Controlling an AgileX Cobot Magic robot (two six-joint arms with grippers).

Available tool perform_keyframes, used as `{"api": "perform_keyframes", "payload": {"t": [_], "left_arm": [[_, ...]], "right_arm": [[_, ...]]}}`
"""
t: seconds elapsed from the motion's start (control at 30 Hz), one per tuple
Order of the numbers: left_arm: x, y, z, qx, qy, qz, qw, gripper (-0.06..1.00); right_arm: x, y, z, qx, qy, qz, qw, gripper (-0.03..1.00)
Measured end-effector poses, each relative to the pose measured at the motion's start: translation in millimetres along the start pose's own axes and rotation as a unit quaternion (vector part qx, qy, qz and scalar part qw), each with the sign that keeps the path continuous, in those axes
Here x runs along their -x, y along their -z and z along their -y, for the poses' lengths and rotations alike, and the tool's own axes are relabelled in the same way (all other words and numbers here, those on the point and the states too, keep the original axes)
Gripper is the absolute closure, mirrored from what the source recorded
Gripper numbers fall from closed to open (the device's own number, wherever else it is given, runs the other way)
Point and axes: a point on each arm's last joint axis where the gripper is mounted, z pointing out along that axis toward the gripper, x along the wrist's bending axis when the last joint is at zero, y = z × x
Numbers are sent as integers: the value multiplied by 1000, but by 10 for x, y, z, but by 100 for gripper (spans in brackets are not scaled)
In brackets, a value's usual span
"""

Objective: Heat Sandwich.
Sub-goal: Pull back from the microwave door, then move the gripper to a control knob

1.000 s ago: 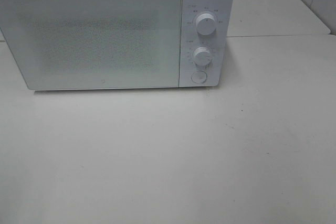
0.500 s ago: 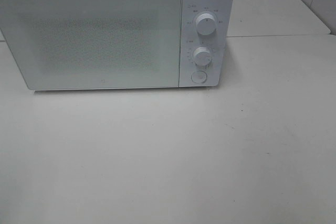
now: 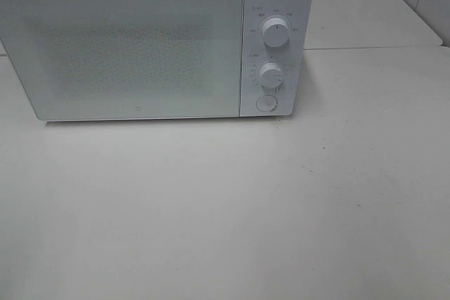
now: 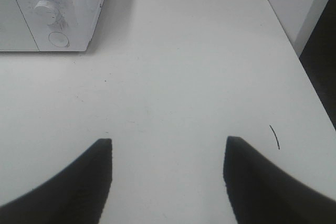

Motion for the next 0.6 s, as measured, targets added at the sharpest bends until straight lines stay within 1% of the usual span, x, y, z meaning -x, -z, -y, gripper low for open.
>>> {"api": "perform_keyframes", "payload": {"t": [0.07,0.1,0.13,0.17,0.27,0.4,0.43,0.57,0.6], "left_arm": [[0,0,0,0,0,0,1000,37],[0,0,0,0,0,0,1000,37],[0,0,0,0,0,0,1000,37],[0,0,0,0,0,0,1000,37],[0,0,0,0,0,0,1000,37],[0,0,0,0,0,0,1000,37],[0,0,0,0,0,0,1000,37],[0,0,0,0,0,0,1000,37],[0,0,0,0,0,0,1000,37]], "right_arm": [[0,23,-45,18,0,-1,1000,36],[-1,29,-74,33,0,-1,999,36],[-3,43,-134,63,0,-2,998,36],[-3,43,-134,63,0,-2,998,36],[-8,31,-247,110,0,-4,994,36],[-15,-61,-316,113,1,-5,994,36],[-21,-153,-354,108,2,-6,994,36],[-29,-283,-409,101,3,-7,995,36],[-36,-357,-461,106,3,-9,994,36]]}}
